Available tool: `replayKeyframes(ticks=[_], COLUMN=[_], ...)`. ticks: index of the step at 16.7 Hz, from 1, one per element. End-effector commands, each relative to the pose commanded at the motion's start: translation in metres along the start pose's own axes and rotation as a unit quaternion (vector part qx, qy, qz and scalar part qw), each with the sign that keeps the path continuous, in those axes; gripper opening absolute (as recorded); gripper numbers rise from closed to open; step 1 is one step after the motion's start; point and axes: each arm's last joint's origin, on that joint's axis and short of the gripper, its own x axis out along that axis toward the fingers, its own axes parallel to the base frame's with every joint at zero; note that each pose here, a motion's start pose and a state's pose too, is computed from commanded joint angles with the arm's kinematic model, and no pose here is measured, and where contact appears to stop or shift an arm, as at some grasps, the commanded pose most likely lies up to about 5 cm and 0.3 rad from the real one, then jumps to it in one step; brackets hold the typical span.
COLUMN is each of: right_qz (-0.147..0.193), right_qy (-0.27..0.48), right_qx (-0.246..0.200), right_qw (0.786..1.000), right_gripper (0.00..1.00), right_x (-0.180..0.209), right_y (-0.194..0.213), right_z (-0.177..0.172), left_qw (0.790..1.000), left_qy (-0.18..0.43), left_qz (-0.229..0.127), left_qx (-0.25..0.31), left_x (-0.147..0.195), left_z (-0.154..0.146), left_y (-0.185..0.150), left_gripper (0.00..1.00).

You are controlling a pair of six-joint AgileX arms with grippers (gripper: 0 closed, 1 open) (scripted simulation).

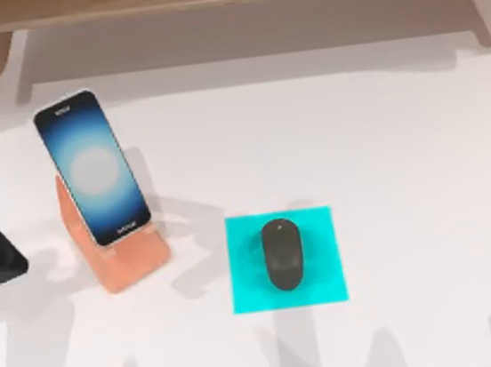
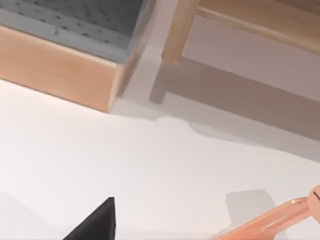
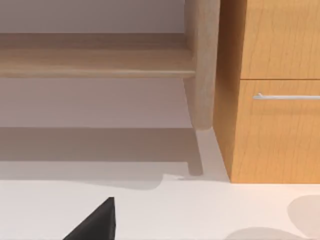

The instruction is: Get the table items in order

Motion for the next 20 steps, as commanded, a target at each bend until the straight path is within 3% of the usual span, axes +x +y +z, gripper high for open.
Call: replayKeyframes(ticks=[3, 8, 20], right_qz=[0.000, 0.000, 0.003], right_qy=[0.000, 0.000, -0.005], right_qx=[0.000, 0.000, -0.007], right_qw=[1.000, 1.000, 1.000], right_gripper=[1.00, 1.00, 1.00], right_x=[0.000, 0.000, 0.008], right_y=[0.000, 0.000, -0.004], right_z=[0.000, 0.000, 0.010], left_qw=[0.996, 0.981, 0.980], left_qy=[-0.050, -0.122, -0.128], left_qz=[-0.039, -0.054, -0.055], left_qx=[0.066, 0.137, 0.142], left_x=[-0.004, -0.001, 0.000], left_z=[-0.019, -0.040, -0.042], left_y=[0.023, 0.042, 0.043], left_gripper=[1.00, 1.00, 1.00])
